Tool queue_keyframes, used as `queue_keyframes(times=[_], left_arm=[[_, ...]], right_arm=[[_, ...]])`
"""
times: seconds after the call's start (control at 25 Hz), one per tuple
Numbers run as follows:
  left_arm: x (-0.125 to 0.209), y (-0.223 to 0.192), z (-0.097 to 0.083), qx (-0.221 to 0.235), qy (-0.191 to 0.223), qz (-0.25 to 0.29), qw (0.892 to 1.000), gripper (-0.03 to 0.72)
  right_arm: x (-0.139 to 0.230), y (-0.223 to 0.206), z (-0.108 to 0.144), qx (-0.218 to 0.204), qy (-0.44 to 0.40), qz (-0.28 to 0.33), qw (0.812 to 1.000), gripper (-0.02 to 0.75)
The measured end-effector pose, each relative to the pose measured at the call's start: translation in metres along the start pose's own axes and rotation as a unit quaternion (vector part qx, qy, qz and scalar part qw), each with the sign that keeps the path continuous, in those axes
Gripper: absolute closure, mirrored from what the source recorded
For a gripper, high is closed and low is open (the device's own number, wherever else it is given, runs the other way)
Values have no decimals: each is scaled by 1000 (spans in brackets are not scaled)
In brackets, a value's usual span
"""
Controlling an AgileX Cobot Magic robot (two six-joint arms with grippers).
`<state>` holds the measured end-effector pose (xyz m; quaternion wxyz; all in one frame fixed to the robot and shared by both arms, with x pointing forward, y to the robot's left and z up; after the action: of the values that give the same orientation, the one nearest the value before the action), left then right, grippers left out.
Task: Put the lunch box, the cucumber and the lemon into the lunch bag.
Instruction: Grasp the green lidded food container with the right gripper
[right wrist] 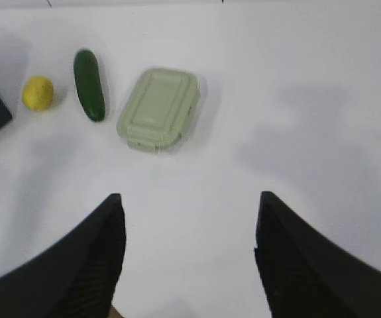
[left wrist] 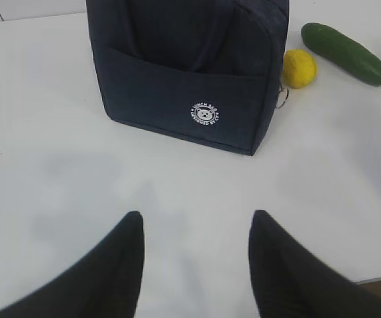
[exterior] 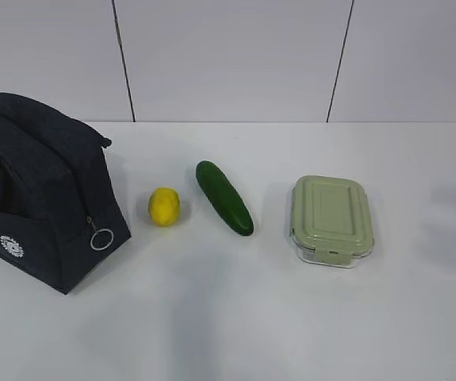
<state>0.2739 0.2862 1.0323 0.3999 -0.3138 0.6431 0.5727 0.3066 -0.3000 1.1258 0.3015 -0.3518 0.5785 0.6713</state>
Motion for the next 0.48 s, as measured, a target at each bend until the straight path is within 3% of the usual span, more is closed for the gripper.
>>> queue_keyframes(times=[0.24, 0.48], left_arm=[[0, 0, 0, 0, 0, 0, 1000, 317], [0, 0, 0, 0, 0, 0, 1000, 317]], right_arm=[[-68, 38, 8, -11, 14, -64, 998, 265], [-122, 29, 41, -62, 53, -45, 996, 265]])
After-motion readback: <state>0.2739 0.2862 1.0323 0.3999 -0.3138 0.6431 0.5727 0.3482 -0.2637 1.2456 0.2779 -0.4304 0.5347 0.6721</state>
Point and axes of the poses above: a point on each arm's last joint axis where the gripper is mounted, y pointing back along that axis away from the gripper, z along the wrist's bending axis when the last joint is at zero, x = y × z, the point moved 5 cm from there along -y, pointing out along that axis toward the gripper, and after that the axes turned 1 degree about y, right-handed, at the moved point
